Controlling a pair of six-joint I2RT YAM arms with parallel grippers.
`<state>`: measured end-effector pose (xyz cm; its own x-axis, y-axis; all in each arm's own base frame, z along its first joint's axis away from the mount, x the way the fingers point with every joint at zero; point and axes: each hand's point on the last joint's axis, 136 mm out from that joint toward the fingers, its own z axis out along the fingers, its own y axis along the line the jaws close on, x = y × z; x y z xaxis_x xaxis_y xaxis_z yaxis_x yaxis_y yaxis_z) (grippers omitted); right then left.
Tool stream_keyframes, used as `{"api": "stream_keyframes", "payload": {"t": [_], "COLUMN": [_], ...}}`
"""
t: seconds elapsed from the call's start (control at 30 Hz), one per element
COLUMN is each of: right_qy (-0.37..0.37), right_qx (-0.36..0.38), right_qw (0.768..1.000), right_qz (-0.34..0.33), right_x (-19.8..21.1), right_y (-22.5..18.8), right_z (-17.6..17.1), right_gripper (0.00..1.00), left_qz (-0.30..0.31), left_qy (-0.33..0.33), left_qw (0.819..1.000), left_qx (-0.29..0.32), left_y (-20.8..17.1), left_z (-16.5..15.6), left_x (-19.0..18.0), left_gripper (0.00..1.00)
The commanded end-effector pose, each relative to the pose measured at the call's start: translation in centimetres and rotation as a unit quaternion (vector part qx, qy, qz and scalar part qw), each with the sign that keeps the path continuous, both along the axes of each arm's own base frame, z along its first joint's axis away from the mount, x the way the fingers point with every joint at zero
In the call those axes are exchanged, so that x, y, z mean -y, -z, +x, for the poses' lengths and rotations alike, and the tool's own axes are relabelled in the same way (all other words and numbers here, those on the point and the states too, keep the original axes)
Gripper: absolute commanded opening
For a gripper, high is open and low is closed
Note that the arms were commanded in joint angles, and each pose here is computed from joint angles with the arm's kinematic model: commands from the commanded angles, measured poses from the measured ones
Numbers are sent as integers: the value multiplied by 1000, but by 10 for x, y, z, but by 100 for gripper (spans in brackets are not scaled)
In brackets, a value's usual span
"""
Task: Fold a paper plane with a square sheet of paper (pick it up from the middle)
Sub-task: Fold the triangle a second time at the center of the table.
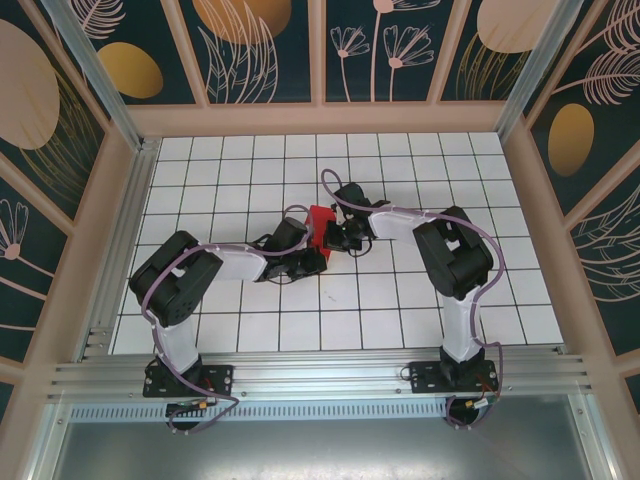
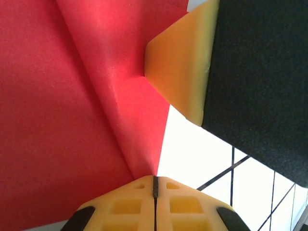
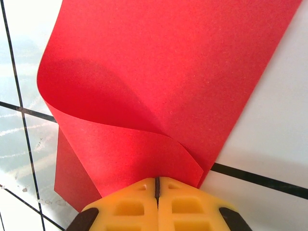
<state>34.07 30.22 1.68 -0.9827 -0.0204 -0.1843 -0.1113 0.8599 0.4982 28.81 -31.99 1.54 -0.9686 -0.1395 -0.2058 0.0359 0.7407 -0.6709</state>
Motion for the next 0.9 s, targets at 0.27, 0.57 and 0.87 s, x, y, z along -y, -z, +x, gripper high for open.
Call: {"api": "stream_keyframes", "payload": {"t": [0.27,0.57,0.87], "right_qy": [7,2,-4], "right_qx": [-41,-40,-42], "right_qw": [998,998,999], "right_qz": [-53,-43,-32], "right_x": [15,12,9], "right_y": [42,40,38], "right_z": [-15,-15,-15], "right_gripper": [7,4,0], "left_qz": [-29,-34,-34], "left_qy": [-48,-98,-104], "left_qw": [998,994,994], "left_qx": [22,33,25], "left_y": [-38,-41,-28], "left_z": [15,48,61], "left_x": [-12,-23,-16], "left_gripper": [10,8,6]}}
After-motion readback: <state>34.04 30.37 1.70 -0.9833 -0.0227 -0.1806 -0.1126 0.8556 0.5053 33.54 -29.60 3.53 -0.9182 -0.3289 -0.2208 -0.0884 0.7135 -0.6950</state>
